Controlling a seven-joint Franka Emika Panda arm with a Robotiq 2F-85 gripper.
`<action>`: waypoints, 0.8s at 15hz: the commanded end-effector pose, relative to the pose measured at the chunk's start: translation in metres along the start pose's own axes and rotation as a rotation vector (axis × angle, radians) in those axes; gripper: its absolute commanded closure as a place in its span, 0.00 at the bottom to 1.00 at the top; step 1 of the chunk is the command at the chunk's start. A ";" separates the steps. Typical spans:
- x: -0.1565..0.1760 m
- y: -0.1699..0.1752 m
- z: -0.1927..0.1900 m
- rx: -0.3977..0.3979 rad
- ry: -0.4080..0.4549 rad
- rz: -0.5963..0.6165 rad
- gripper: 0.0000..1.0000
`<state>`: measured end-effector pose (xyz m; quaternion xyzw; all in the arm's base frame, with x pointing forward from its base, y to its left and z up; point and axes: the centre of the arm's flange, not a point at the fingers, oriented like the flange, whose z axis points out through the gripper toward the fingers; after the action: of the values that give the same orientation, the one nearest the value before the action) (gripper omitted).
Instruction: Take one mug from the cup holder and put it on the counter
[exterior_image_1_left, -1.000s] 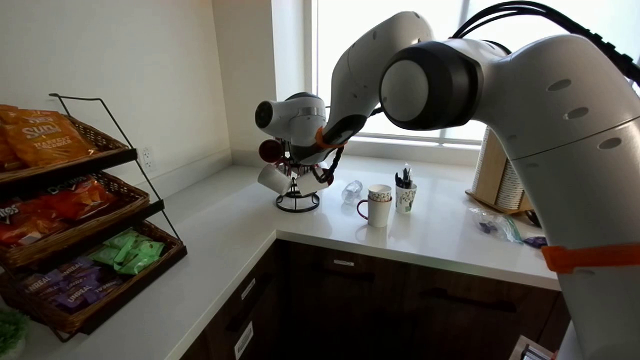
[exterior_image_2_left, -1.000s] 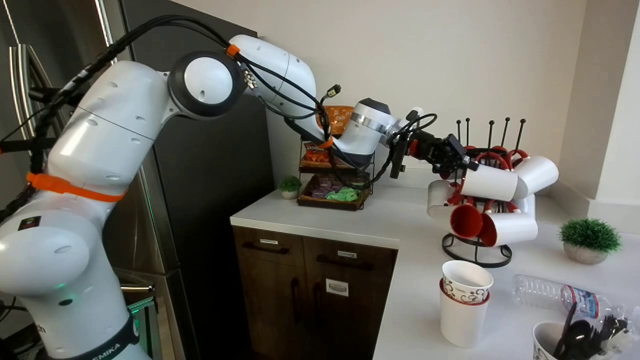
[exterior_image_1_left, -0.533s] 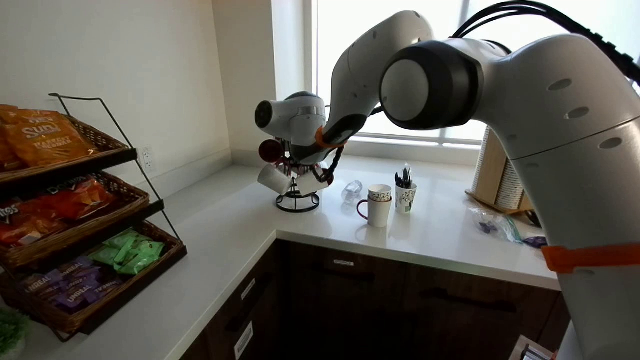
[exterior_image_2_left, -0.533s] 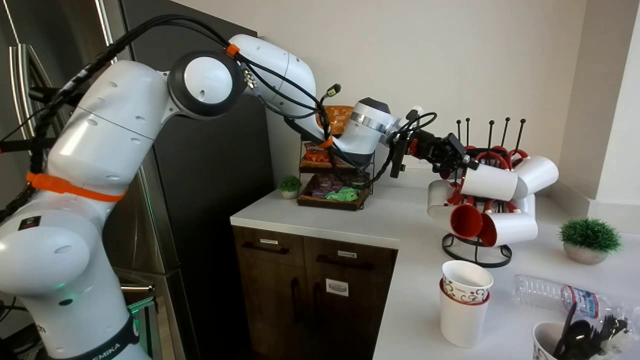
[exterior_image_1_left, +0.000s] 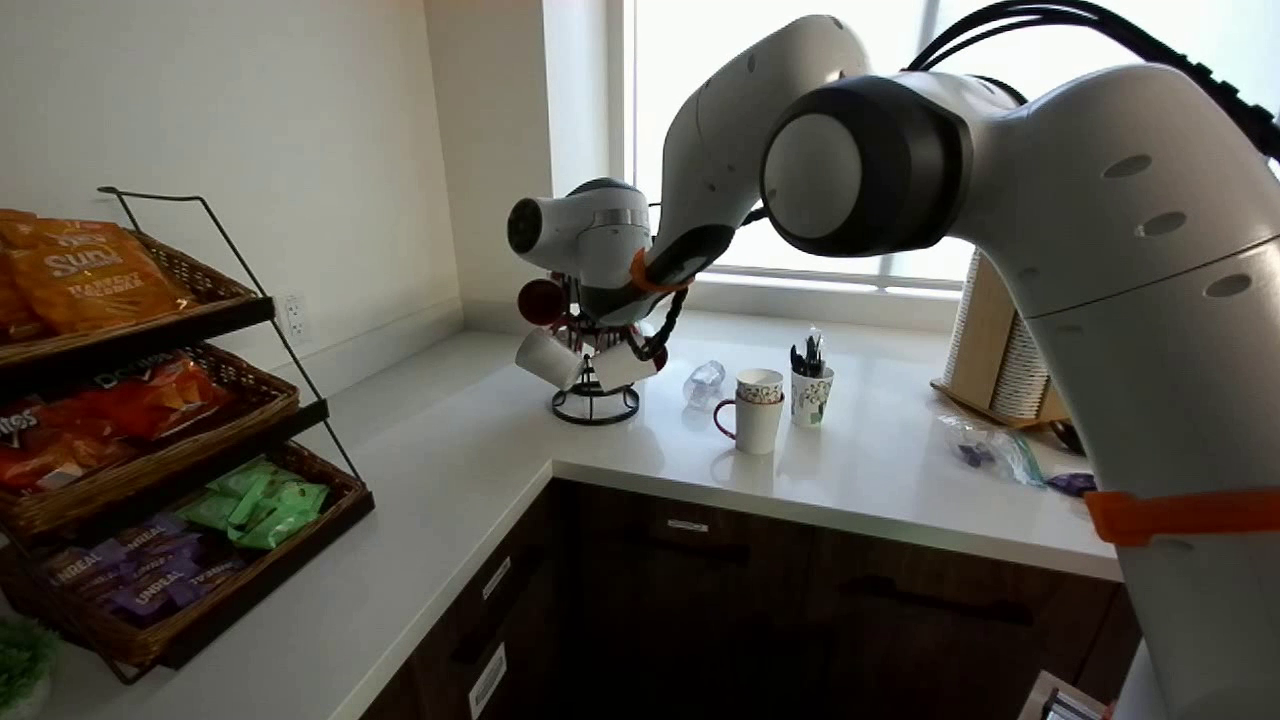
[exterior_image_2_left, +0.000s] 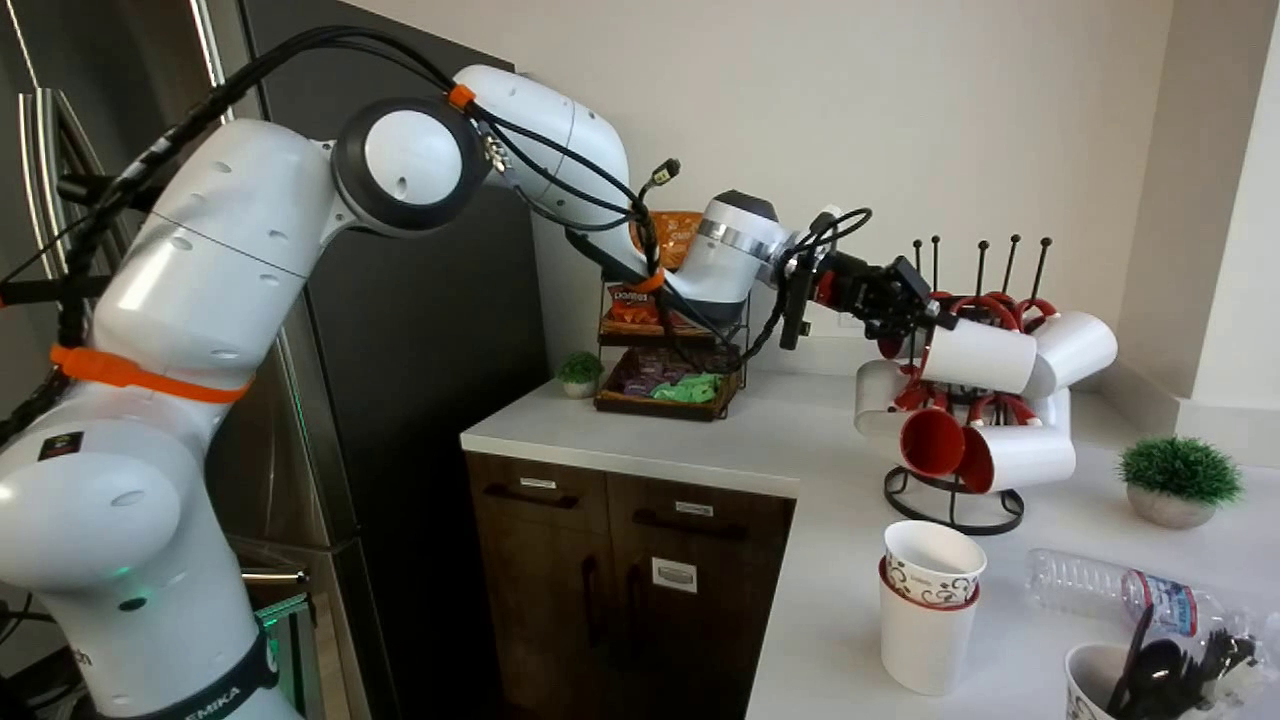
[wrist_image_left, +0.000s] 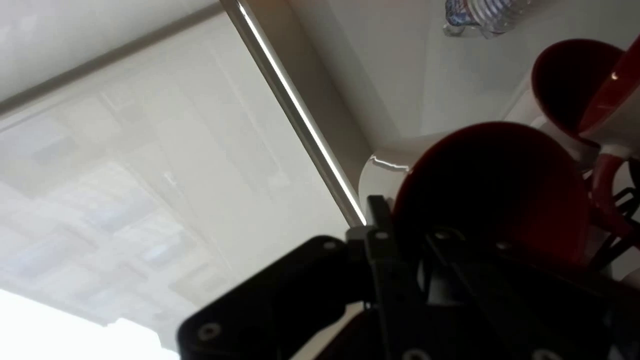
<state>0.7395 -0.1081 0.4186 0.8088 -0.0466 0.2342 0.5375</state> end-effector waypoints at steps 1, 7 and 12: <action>0.009 0.018 -0.009 -0.052 0.025 -0.073 0.98; 0.018 0.034 -0.013 -0.067 0.062 -0.266 0.98; 0.027 0.050 -0.018 -0.086 0.075 -0.427 0.98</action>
<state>0.7410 -0.1060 0.4556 0.7847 0.0961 0.1574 0.5918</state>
